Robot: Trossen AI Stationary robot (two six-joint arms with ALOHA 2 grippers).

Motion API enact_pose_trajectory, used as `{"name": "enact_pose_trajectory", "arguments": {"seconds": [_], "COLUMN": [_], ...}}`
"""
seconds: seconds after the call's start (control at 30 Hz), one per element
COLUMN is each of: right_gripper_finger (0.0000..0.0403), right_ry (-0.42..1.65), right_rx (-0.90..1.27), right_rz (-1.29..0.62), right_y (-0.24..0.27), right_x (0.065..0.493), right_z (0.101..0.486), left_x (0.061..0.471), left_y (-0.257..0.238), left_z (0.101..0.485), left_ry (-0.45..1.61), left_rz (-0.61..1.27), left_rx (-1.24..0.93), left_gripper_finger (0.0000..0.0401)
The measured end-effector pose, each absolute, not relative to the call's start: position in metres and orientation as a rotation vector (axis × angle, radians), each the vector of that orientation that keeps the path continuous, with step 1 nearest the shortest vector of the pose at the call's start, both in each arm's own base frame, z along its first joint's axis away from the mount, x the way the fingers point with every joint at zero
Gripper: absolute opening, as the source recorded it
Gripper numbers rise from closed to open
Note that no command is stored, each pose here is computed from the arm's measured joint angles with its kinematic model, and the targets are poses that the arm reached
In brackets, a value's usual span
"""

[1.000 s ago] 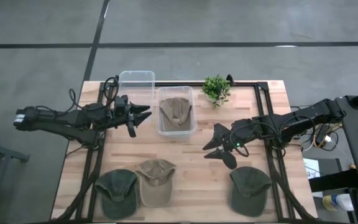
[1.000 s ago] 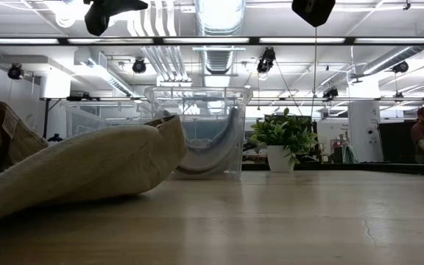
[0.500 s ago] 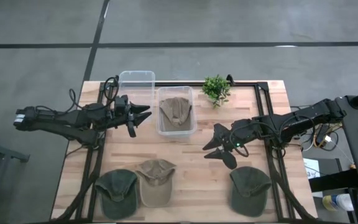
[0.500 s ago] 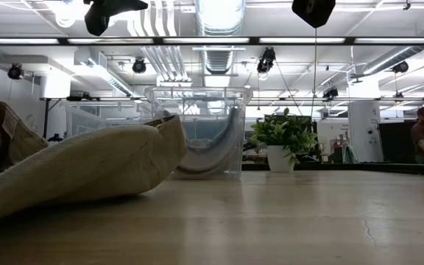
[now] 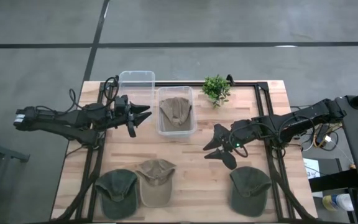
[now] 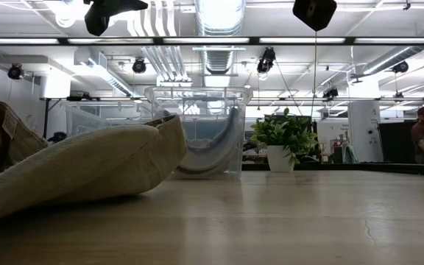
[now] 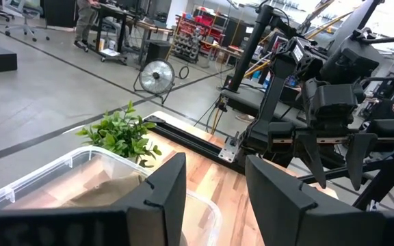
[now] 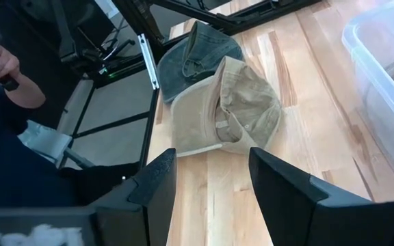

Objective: Pick & Place hat
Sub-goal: Put the brown cap into the right transparent bin

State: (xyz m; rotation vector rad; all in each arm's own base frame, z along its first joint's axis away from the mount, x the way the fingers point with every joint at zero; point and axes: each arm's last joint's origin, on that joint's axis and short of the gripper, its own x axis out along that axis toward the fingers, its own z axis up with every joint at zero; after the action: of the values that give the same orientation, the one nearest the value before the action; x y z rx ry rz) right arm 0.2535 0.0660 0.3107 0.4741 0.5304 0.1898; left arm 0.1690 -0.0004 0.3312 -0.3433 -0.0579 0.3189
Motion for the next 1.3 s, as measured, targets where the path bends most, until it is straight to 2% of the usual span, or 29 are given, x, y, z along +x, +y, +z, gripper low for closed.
{"name": "enact_pose_trajectory", "arguments": {"seconds": [0.87, 1.1, 1.3], "right_gripper_finger": [0.0178, 0.0178, 0.0178], "right_ry": [0.547, 0.621, 0.651], "right_rx": [0.536, 0.736, 0.887], "right_rz": [0.202, 0.257, 0.202], "right_y": [0.072, 0.085, 0.101], "right_x": [0.252, 0.248, 0.243], "right_z": [0.311, 0.311, 0.310], "left_x": [0.169, 0.169, 0.169], "left_y": [0.000, 0.000, -0.001], "left_z": [0.330, 0.330, 0.330], "left_ry": [-0.049, -0.048, -0.045], "left_rz": [0.320, 0.320, 0.314], "left_rx": [-0.344, -0.336, -0.322], "left_gripper_finger": [0.0145, 0.0145, 0.0145]}}
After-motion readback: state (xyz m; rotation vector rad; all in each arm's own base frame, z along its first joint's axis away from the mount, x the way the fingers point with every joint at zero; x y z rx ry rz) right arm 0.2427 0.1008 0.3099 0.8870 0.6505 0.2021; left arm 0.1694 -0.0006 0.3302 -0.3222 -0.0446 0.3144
